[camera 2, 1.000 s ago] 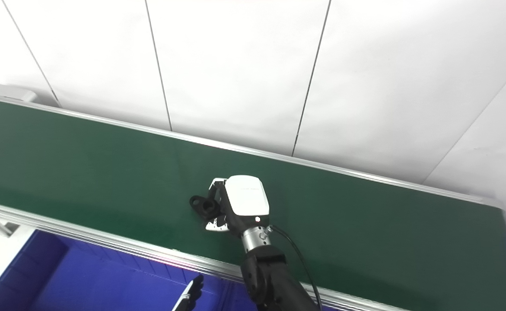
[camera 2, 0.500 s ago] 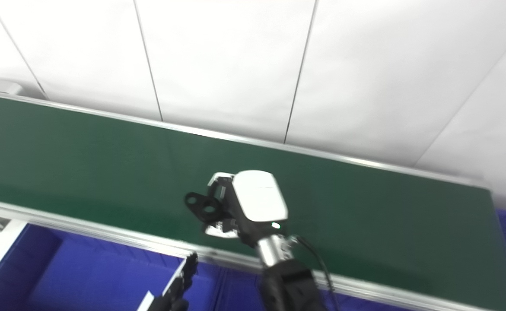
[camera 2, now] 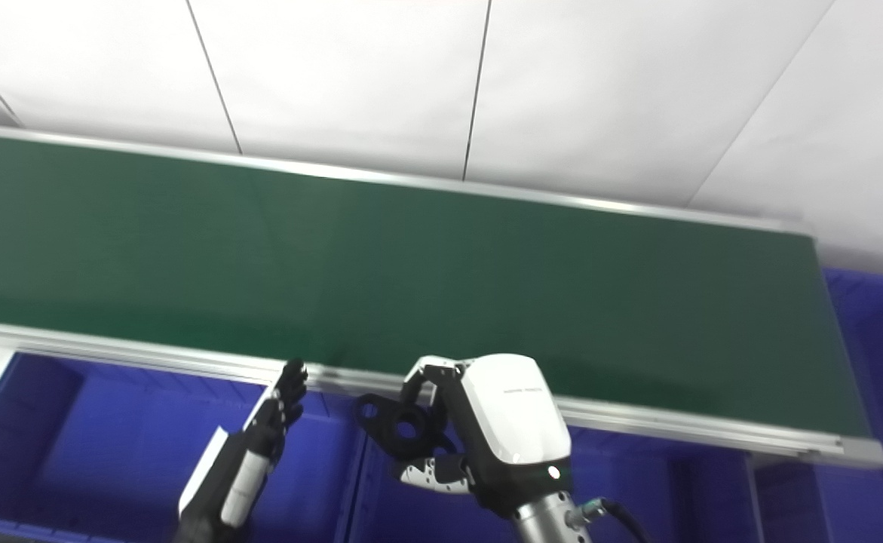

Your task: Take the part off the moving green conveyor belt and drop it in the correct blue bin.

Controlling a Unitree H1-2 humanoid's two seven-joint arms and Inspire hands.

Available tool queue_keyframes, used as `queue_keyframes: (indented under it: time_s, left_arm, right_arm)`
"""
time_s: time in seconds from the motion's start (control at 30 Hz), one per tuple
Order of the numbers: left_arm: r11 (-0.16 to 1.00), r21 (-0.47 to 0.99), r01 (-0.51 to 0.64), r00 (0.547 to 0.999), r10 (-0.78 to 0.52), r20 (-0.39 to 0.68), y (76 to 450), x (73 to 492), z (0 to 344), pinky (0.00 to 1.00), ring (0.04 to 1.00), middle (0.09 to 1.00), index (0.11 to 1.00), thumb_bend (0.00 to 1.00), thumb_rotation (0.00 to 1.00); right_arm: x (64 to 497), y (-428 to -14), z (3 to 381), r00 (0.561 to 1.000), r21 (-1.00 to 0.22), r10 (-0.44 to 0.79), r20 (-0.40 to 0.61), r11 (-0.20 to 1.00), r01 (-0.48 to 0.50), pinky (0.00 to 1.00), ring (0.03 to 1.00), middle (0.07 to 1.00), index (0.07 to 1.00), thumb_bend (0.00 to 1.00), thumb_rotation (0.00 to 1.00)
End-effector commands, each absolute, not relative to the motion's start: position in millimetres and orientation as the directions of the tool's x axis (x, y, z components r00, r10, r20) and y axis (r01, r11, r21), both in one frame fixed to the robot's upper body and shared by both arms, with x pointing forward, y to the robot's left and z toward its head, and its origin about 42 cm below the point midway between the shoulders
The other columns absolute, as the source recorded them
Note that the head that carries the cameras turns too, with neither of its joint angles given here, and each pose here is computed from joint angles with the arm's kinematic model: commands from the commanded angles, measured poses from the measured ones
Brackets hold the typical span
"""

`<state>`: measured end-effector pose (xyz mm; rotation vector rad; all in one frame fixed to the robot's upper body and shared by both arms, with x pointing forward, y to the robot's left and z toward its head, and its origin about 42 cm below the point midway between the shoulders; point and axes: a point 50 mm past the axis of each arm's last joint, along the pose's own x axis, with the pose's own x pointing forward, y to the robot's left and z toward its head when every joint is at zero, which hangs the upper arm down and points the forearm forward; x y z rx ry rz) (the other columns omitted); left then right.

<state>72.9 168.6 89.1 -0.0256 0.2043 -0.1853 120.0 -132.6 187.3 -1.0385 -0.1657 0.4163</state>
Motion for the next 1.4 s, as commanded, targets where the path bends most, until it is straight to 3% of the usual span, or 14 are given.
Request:
queue_keyframes:
  time_s: [0.0,0.6,0.7,0.9,0.97,1.07,1.23,1.37]
  left_arm:
    - [0.980,-0.056,0.190,0.965,-0.197,-0.174,173,76,100,1.00,1.000,1.000,1.000,0.68,1.00]
    - [0.982,-0.059,0.180,0.960,-0.188,-0.208,186,78,114,1.00,1.000,1.000,1.000,0.71,0.98]
    - [0.980,-0.076,0.184,0.958,-0.197,-0.210,187,79,113,1.00,1.000,1.000,1.000,0.72,0.97]
    - [0.977,-0.076,0.198,0.954,-0.210,-0.216,189,81,110,1.00,1.000,1.000,1.000,0.72,0.96]
    - [0.978,-0.065,0.200,0.954,-0.209,-0.215,189,81,109,1.00,1.000,1.000,1.000,0.72,0.97]
    - [0.978,-0.068,0.198,0.954,-0.208,-0.215,189,82,107,1.00,1.000,1.000,1.000,0.71,0.96]
    - [0.975,-0.064,0.211,0.951,-0.220,-0.219,190,81,105,1.00,1.000,1.000,1.000,0.72,0.97]
    - [0.976,-0.047,0.213,0.950,-0.218,-0.221,190,80,104,1.00,1.000,1.000,1.000,0.71,0.97]
  right_arm:
    - [112,-131,201,0.907,-0.865,0.422,0.012,0.459,-0.202,0.12,0.191,0.310,0.487,0.50,0.13]
    - [123,-119,128,0.922,-0.867,0.350,-0.164,0.394,-0.304,0.16,0.221,0.334,0.487,0.51,0.13]
    - [129,-118,112,0.923,-0.866,0.304,-0.234,0.366,-0.340,0.17,0.231,0.340,0.488,0.51,0.13]
    - [135,-118,93,0.925,-0.888,0.215,-0.312,0.280,-0.365,0.21,0.288,0.426,0.493,0.51,0.15]
    - [134,-117,90,0.918,-0.889,0.168,-0.358,0.238,-0.391,0.23,0.325,0.486,0.651,0.71,0.33]
    - [133,-116,88,0.902,-0.876,0.131,-0.411,0.217,-0.430,0.40,0.526,0.652,0.782,0.93,0.58]
    - [131,-116,88,0.893,-0.857,0.159,-0.422,0.250,-0.450,0.58,0.705,0.807,0.851,1.00,0.75]
    - [128,-118,93,0.895,-0.838,0.203,-0.398,0.316,-0.445,0.62,0.738,0.843,0.878,1.00,0.85]
